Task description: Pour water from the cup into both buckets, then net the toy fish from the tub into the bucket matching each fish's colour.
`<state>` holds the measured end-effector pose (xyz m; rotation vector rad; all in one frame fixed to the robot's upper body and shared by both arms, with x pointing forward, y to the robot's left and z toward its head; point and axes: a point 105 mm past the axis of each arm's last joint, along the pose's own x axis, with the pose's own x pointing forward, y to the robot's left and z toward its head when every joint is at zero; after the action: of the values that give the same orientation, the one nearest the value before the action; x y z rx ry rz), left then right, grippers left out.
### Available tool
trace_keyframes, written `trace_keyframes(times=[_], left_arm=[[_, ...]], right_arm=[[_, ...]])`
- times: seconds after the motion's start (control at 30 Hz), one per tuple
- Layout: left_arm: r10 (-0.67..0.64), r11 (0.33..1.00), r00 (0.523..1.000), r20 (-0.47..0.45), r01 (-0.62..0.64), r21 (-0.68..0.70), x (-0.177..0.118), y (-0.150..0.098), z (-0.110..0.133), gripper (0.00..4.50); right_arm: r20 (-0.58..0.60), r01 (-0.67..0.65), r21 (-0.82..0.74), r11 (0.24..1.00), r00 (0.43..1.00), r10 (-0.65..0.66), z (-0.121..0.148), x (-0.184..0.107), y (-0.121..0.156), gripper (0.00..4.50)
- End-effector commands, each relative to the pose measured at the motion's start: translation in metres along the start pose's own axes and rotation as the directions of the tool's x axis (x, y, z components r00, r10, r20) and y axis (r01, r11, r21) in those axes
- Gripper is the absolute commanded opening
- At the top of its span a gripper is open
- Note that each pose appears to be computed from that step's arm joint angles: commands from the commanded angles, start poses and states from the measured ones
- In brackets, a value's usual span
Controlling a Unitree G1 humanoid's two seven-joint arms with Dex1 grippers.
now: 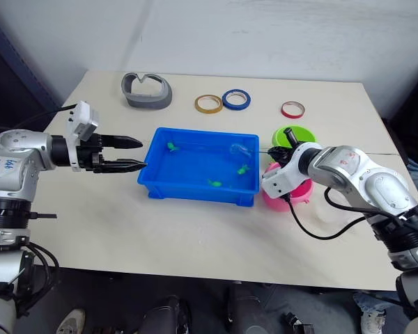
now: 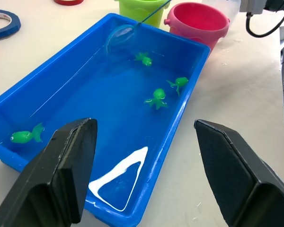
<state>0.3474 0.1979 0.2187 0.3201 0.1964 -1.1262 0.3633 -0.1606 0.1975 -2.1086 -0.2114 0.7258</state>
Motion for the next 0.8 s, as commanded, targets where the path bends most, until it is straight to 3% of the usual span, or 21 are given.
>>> trace_keyframes(times=[0.03,0.43,0.7,0.8], left_arm=[[0.024,0.999,0.999,0.039,-0.026,0.047,-0.011,-0.001,0.016,3.60],[0.025,0.999,0.998,0.058,-0.028,0.038,-0.008,-0.003,0.015,3.60],[0.023,0.999,0.998,0.065,-0.026,0.036,-0.005,-0.003,0.015,3.60],[0.024,0.999,0.998,0.065,-0.027,0.035,-0.005,-0.003,0.014,3.60]], right_arm=[[0.003,0.007,-0.007,1.000,1.000,-0.007,-0.003,-0.008,-0.008,0.00],[0.123,-0.248,0.298,0.922,0.968,0.220,0.007,-0.038,0.004,0.00],[0.315,-0.372,0.635,0.677,0.925,0.213,0.035,-0.046,0.005,0.00],[0.336,-0.388,0.767,0.512,0.922,0.195,0.040,-0.042,0.010,0.00]])
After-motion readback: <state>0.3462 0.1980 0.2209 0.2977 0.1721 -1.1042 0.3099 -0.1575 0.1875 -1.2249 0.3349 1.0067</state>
